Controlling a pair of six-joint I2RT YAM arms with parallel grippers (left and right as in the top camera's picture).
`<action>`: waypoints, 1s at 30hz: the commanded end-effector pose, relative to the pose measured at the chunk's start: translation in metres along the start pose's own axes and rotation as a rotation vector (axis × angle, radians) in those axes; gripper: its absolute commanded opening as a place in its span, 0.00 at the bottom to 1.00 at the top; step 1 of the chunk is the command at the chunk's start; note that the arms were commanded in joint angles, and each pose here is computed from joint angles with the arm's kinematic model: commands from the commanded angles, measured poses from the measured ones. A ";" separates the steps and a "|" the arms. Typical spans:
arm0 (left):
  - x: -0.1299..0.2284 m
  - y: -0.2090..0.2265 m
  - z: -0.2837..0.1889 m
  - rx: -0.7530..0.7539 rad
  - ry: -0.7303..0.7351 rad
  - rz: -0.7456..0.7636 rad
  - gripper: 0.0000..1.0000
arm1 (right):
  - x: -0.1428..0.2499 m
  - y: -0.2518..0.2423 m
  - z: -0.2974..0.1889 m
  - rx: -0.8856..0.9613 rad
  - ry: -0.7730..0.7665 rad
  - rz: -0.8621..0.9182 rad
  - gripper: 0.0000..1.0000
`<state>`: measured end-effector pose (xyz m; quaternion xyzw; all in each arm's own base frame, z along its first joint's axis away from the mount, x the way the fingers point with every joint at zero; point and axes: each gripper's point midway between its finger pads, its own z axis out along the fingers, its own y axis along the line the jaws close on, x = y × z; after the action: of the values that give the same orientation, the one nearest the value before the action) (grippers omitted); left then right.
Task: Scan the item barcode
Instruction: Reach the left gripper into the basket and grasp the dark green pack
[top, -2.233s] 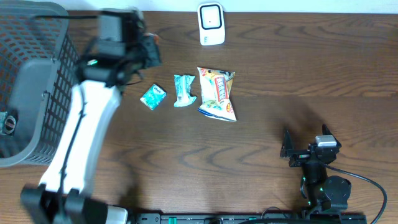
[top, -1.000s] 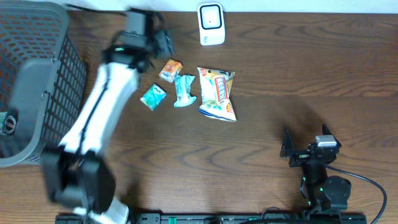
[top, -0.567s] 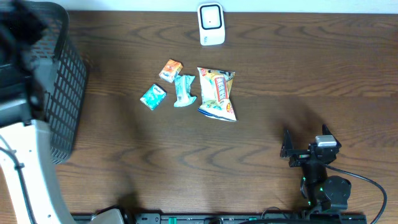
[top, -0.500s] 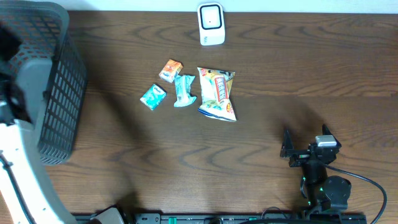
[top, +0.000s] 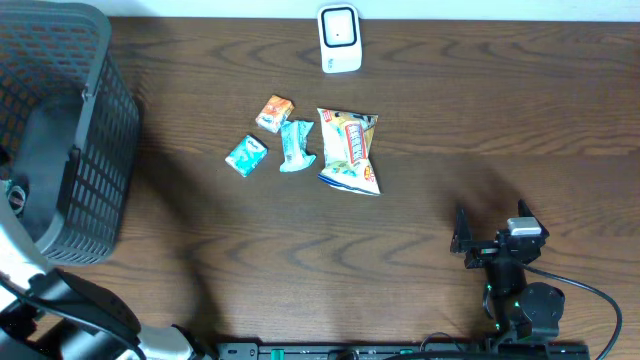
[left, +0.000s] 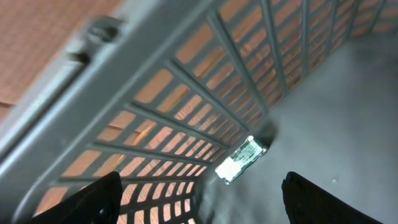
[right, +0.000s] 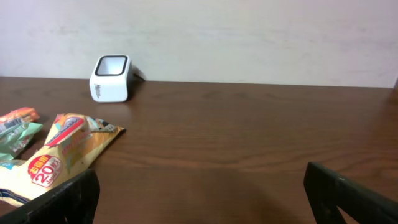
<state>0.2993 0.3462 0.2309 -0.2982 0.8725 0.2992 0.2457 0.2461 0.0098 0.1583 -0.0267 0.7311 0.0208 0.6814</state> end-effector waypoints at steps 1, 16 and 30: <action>0.022 -0.011 0.026 0.010 0.097 0.160 0.81 | 0.001 -0.001 0.000 0.006 0.000 -0.011 0.99; 0.069 -0.054 0.085 0.151 0.252 0.373 0.81 | 0.001 -0.001 0.000 0.006 0.000 -0.011 0.99; 0.095 -0.057 0.127 0.203 0.307 0.376 0.81 | 0.001 -0.001 0.000 0.006 0.000 -0.011 0.99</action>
<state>0.3132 0.3513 0.0728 -0.1410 0.9637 0.2090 0.0882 0.2461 0.0098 0.1584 -0.0267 0.7310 0.0208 0.6816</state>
